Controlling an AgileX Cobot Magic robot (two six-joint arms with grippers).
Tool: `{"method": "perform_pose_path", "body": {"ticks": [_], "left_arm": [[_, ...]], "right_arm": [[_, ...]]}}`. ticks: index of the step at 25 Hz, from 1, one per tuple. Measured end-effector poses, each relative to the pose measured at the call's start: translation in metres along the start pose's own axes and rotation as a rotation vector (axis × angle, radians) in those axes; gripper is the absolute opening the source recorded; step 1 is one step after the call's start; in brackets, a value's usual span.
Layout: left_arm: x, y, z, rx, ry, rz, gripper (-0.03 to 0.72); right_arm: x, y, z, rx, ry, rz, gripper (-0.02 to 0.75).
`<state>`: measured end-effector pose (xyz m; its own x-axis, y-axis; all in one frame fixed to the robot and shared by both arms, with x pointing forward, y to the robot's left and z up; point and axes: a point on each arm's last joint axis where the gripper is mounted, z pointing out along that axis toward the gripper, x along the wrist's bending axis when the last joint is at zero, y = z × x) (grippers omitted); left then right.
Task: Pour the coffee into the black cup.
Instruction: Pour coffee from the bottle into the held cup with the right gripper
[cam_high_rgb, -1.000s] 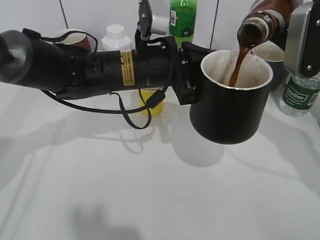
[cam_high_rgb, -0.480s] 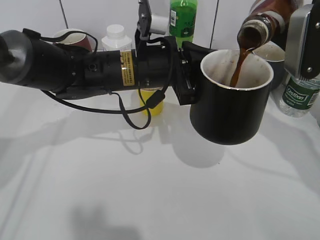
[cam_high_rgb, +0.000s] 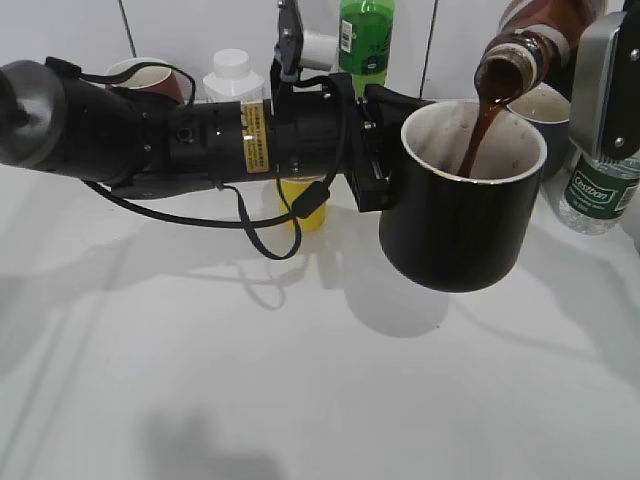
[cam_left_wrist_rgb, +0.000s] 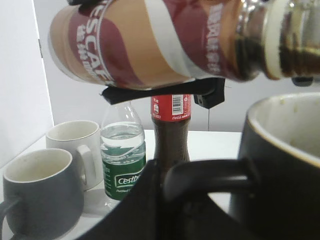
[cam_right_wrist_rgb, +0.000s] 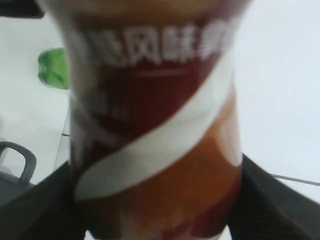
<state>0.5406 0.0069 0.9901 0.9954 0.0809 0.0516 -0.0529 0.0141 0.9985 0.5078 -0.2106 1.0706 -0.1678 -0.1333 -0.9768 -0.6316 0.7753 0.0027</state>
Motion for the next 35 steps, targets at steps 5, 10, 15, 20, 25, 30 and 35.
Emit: {"method": "perform_pose_path", "body": {"ticks": [5, 10, 15, 20, 25, 30, 35], "left_arm": [[-0.0001, -0.0001, 0.0000, 0.001, -0.001, 0.001, 0.034], [-0.0001, -0.0001, 0.0000, 0.001, -0.001, 0.001, 0.034], [-0.0001, -0.0001, 0.0000, 0.001, -0.002, 0.001, 0.034], [-0.0001, -0.0001, 0.0000, 0.001, -0.002, 0.001, 0.034], [-0.0003, -0.0002, 0.0000, 0.003, -0.003, 0.002, 0.034], [-0.0003, -0.0003, 0.0000, 0.003, -0.004, 0.002, 0.034], [-0.0003, -0.0003, 0.0000, 0.003, -0.004, 0.002, 0.034]], "right_arm": [[0.0000, 0.0000, 0.0000, 0.000, 0.000, -0.010, 0.537], [0.0000, 0.0000, 0.0000, 0.000, 0.000, -0.023, 0.537], [0.0000, 0.0000, 0.0000, 0.000, 0.000, -0.038, 0.537], [0.0000, 0.0000, 0.0000, 0.000, 0.000, -0.054, 0.537], [0.0000, 0.0000, 0.0000, 0.000, 0.000, -0.068, 0.537], [0.0000, 0.0000, 0.0000, 0.000, 0.000, -0.082, 0.537], [0.0000, 0.0000, 0.0000, 0.000, 0.000, -0.099, 0.537]]}}
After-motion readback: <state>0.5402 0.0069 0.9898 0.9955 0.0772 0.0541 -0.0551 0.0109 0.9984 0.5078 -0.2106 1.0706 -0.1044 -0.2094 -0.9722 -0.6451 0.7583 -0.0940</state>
